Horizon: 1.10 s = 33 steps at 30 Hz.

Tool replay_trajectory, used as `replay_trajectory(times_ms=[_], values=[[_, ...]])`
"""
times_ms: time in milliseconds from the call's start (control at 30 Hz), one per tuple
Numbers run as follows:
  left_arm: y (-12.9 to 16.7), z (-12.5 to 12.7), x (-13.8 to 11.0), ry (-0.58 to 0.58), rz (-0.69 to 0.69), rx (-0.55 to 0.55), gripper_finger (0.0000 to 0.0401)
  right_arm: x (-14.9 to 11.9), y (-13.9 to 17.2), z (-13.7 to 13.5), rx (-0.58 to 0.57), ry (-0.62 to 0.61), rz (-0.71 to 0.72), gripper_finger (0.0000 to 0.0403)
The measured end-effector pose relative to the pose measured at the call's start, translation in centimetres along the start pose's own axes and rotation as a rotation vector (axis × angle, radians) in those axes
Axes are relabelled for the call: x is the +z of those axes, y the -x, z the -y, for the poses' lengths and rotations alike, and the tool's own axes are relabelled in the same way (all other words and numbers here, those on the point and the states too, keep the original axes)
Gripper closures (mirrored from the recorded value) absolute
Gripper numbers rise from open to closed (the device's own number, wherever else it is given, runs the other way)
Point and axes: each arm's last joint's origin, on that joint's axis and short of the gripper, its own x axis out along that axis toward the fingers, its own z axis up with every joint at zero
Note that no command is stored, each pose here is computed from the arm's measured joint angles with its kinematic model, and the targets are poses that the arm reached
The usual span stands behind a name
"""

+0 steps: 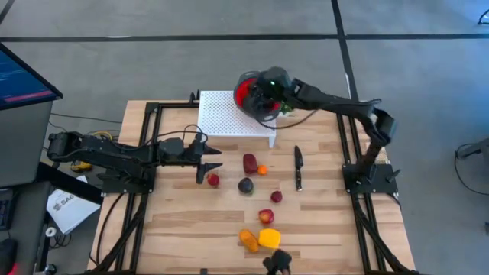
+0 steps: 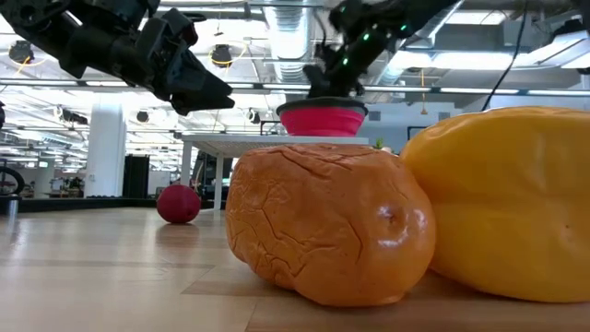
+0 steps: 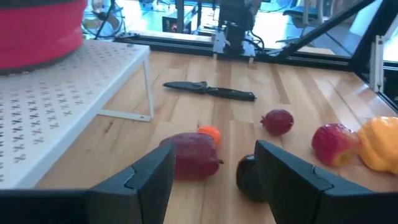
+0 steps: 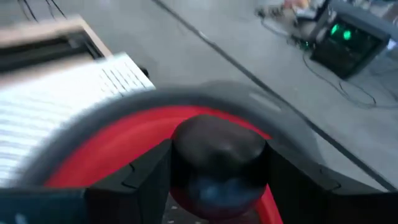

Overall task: Pick & Place Fruit
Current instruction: Put the purple plum into the red strainer bowl, then put the left red pomegranate into the red strainer bowl

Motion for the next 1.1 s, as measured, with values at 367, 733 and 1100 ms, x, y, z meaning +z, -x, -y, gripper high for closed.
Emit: replay_trajectory(times_ms=[367, 733, 1100], values=[[0.0, -0.3, 0.1, 0.006, 0.009, 0.040, 0.0188, -1.0, -3.7, -0.1, -0.001, 0.032, -0.131, 0.0168], [0.0, 0.3, 0.0, -0.001, 0.008, 0.016, 0.0188, -0.8, -3.4, -0.1, 0.017, 0.023, -0.130, 0.0106], [0.3, 1.5, 0.1, -0.027, -0.068, -0.031, 0.0188, 2.8, 2.2, 1.1, 0.005, 0.092, 0.053, 0.0080]])
